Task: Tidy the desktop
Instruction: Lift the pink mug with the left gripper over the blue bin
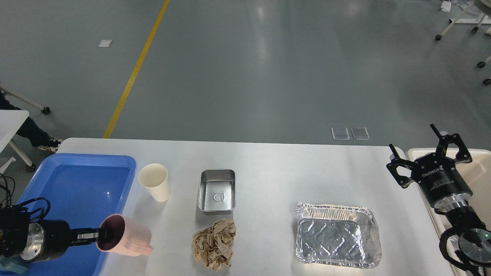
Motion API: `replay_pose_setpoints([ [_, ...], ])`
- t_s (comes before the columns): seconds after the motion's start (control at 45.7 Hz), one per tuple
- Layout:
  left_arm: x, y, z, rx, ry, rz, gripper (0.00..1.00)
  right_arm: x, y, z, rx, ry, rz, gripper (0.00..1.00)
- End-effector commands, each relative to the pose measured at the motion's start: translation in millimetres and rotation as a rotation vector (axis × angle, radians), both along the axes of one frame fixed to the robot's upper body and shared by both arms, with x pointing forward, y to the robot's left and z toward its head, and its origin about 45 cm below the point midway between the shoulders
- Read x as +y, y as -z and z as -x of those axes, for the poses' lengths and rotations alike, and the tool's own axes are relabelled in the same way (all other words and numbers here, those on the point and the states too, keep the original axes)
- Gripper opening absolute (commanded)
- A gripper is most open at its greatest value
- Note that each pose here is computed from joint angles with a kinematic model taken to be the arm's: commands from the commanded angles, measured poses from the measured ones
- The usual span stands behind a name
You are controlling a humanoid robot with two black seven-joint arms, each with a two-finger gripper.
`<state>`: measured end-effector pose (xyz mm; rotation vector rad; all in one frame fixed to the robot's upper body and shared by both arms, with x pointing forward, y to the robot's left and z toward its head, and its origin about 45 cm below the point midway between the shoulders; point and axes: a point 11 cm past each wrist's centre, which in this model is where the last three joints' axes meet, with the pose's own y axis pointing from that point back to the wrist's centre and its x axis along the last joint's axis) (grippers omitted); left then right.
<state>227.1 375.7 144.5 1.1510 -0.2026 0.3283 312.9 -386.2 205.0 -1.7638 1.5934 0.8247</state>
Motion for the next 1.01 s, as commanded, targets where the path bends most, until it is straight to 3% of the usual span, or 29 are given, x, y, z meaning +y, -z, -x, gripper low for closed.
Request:
replay_pose_setpoints([
  [0.0, 16.4, -25.9, -1.4, -0.035, 0.007, -0.052, 0.00, -0.4, 0.8, 0.4, 0.003, 0.000, 0.002, 1.00],
  [0.394, 62.5, -127.9, -20.1, -0.165, -0.052, -0.139, 0.00, 3.0, 1.5, -0.7, 0.005, -0.007, -0.001, 1.00],
  [0.613, 77.9, -152.2, -18.4, -0.171, -0.087, -0.164, 0.00, 0.7, 0.1, -0.7, 0.005, -0.007, 0.009, 1.00],
  [0.767, 80.1, -152.5, -16.2, -0.169, -0.101, -0.154, 0.00, 2.2, 1.4, -0.2, 0.005, -0.008, 0.002, 1.00],
  [0.986, 107.1, -115.5, 7.4, -0.106, -0.180, -0.211, 0.01, 2.5, 2.2, 0.3, 0.007, -0.009, 0.002, 1.00],
])
